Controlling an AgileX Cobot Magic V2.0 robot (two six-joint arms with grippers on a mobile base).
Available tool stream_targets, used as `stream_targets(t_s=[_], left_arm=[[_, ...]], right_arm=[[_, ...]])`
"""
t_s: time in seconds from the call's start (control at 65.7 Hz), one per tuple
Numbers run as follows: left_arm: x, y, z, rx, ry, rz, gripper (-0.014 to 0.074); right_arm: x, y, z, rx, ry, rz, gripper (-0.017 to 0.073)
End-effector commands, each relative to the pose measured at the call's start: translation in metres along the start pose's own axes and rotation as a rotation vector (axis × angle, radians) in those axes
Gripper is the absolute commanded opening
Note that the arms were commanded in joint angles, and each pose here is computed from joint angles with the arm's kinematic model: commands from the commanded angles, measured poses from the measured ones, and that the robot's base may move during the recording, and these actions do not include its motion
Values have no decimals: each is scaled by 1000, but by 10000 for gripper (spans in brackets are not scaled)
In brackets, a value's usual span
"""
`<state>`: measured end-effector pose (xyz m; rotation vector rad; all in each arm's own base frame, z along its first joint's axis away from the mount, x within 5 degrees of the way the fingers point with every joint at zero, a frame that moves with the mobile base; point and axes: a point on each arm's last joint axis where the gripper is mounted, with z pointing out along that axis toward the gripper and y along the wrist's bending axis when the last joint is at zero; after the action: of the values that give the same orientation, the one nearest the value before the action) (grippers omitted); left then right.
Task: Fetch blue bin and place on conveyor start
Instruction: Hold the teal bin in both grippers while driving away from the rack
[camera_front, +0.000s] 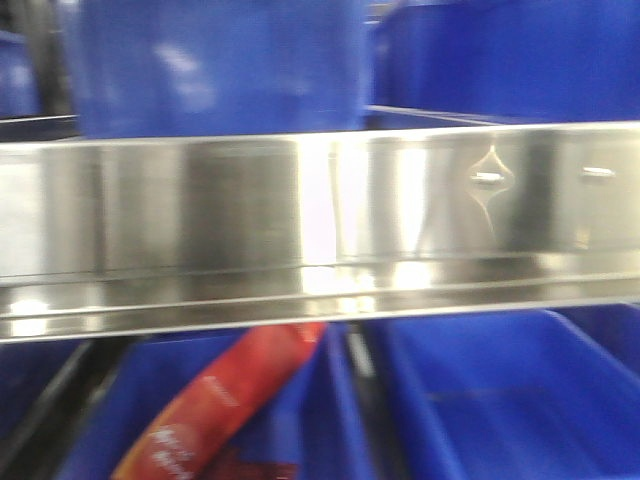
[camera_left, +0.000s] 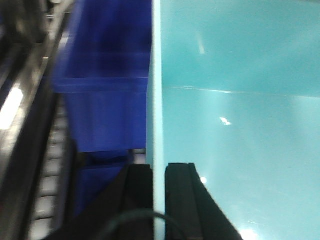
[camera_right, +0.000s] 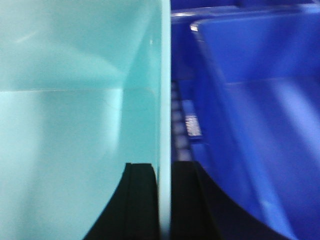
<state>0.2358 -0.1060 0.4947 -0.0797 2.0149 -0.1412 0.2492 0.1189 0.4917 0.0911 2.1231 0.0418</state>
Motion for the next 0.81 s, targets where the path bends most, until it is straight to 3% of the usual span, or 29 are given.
stream_targets(t_s=[0.0, 0.791], left_arm=[[-6, -7, -6, 65, -51, -5, -111], [-6, -7, -6, 65, -51, -5, -111]], right_arm=[[-8, -1, -9, -28, -75, -7, -163], [-8, -2, -9, -26, -77, -8, -163]])
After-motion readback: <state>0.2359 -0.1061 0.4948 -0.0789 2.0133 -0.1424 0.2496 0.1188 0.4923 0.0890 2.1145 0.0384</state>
